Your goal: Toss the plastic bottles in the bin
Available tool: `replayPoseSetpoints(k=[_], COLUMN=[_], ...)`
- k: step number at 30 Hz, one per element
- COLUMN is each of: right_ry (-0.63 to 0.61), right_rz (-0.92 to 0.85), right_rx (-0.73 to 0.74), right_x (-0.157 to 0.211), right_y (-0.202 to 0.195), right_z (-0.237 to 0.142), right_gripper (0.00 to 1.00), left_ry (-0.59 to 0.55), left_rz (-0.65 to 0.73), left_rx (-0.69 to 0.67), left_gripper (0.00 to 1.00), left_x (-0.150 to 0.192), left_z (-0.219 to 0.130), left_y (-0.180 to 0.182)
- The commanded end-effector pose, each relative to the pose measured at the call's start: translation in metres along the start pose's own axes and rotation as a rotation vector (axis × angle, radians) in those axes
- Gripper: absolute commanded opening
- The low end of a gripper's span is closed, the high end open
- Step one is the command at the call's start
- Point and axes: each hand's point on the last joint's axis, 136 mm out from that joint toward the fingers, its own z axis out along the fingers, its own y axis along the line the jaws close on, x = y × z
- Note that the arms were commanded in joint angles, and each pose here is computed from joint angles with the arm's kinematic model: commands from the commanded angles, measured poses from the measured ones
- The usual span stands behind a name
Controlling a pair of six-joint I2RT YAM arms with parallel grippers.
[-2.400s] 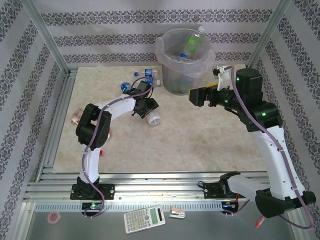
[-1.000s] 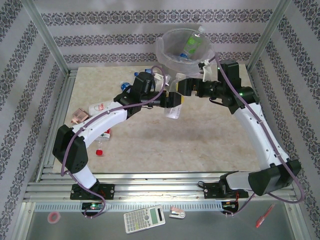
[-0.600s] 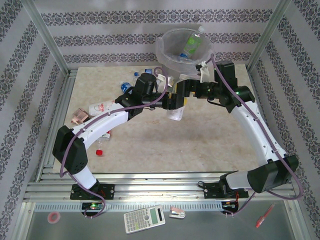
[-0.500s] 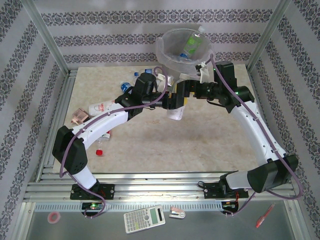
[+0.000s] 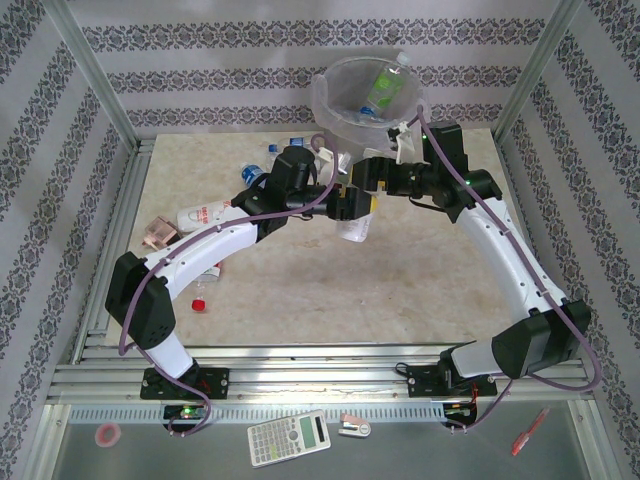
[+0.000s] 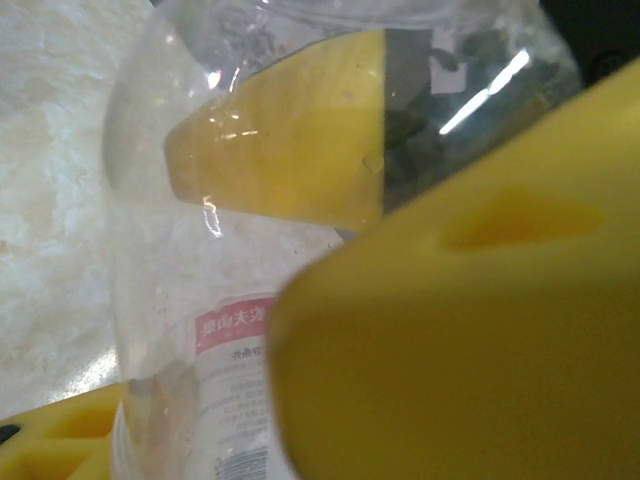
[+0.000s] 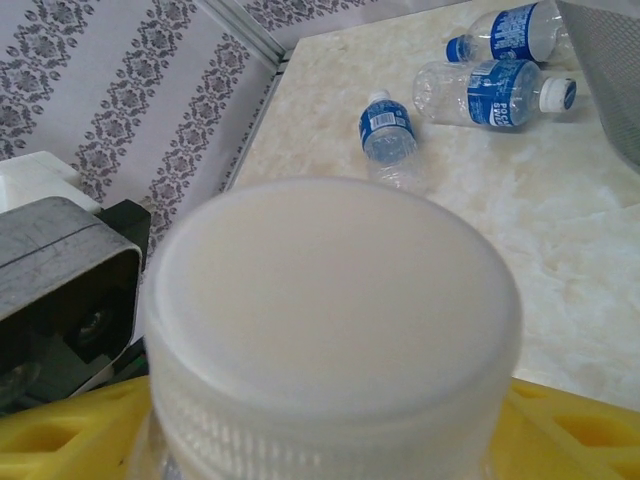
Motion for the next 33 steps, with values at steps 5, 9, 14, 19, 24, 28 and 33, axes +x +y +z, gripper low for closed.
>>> replayPoseSetpoints(k=[5, 9, 14, 19, 24, 28, 33], right_ry=[0.014, 0.013, -0.015, -0.042, -0.064, -0.106, -0.170], right_rz=[0.022, 0.015, -0.008, -0.013, -0.015, -0.024, -0.037], right_rx=[0.014, 0.010, 0.025, 0.045, 0.064, 0.102, 0.149], right_x=[-0.001, -0.003, -0.009, -0.016, -0.022, -0.030, -0.045], right_y=[-0.006, -0.004, -0.001, -0.001, -0.002, -0.005, -0.009], right_z=[0.010, 0.009, 0.002, -0.002, -0.005, -0.011, -0.022], right_gripper=[0.65, 0.55, 0.50, 0.44, 0.41, 0.40, 0.40], left_ry=[-0.045, -0.060, -0.087, -0.107, -0.115, -0.136, -0.172], left_rz=[0.121, 0.129, 0.125, 0.099, 0.093, 0.085, 0.048], left_rx=[0.128, 0.122, 0.105, 0.092, 0.085, 0.076, 0.054], left_gripper=[0.51, 0.59, 0.83, 1.00, 1.00, 1.00, 1.00], left_x=[-0.021, -0.022, -0.024, -0.026, -0.028, -0.030, -0.031], left_z=[0.000, -0.002, -0.005, -0.006, -0.008, -0.013, -0.021], left_y=[-0.046, -0.045, -0.041, -0.034, -0.031, -0.027, -0.014])
